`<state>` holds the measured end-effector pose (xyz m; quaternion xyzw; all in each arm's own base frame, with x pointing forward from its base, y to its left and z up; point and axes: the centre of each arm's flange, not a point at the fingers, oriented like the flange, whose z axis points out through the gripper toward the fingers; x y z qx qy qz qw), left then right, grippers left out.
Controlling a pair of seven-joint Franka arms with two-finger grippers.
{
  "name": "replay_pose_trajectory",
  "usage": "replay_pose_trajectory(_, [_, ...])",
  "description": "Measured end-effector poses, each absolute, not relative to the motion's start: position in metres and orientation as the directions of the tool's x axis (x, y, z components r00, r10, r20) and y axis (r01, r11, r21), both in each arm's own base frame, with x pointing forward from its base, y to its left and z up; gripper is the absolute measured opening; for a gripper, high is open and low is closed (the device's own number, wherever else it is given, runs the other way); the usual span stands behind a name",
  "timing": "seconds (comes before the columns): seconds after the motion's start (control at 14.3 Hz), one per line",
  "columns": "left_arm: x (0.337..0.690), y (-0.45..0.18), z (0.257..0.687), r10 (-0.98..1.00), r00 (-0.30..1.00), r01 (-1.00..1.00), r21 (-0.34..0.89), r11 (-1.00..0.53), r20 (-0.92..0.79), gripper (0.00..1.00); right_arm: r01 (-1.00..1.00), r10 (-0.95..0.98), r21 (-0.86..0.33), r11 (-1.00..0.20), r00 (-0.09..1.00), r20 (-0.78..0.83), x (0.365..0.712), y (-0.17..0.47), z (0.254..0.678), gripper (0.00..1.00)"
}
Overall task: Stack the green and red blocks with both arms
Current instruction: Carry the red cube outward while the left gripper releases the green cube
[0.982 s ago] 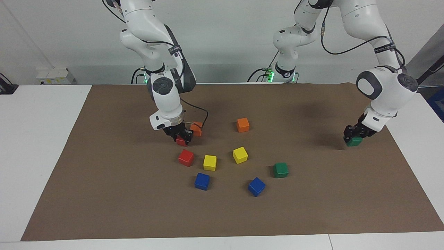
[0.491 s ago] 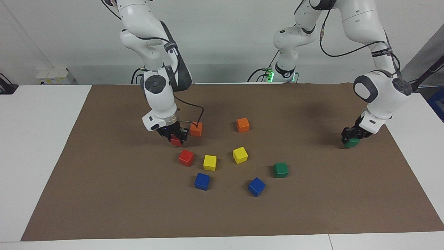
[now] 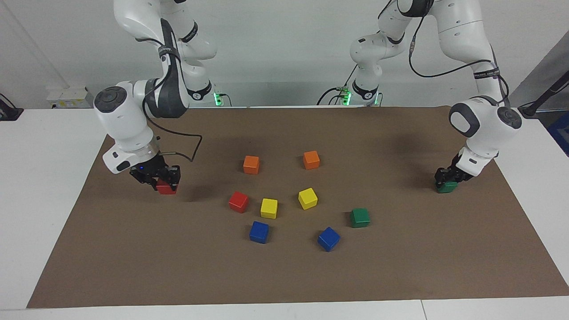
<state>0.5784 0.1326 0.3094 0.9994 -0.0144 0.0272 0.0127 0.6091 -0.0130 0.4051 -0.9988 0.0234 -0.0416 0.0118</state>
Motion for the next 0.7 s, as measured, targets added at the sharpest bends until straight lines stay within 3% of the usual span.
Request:
replay_pose_trajectory(0.07, [0.579,0.133,0.31,-0.038,0.998,-0.039,0.015,-0.999,0.055,0.57,-0.033,-0.035,-0.024,-0.999,0.996,0.085,0.61,-0.022,0.401,0.55])
replay_pose_trajectory(0.35, [0.581,0.132,0.312,-0.05,0.997,-0.051,0.005,-0.999,0.063,1.0,-0.027,-0.029,-0.02,-0.999,0.995,0.092,0.611,-0.044,0.377,0.55])
replay_pose_trajectory(0.56, [0.587,0.132,0.322,-0.054,0.996,-0.055,0.003,-0.998,0.069,1.0,-0.017,-0.018,-0.019,-1.0,0.996,0.085,0.606,-0.048,0.359,0.55])
replay_pose_trajectory(0.7, [0.605,0.123,0.356,-0.076,0.995,-0.077,0.009,-0.997,0.059,1.0,0.0,-0.001,-0.017,-1.0,0.997,0.08,0.601,-0.052,0.35,0.55])
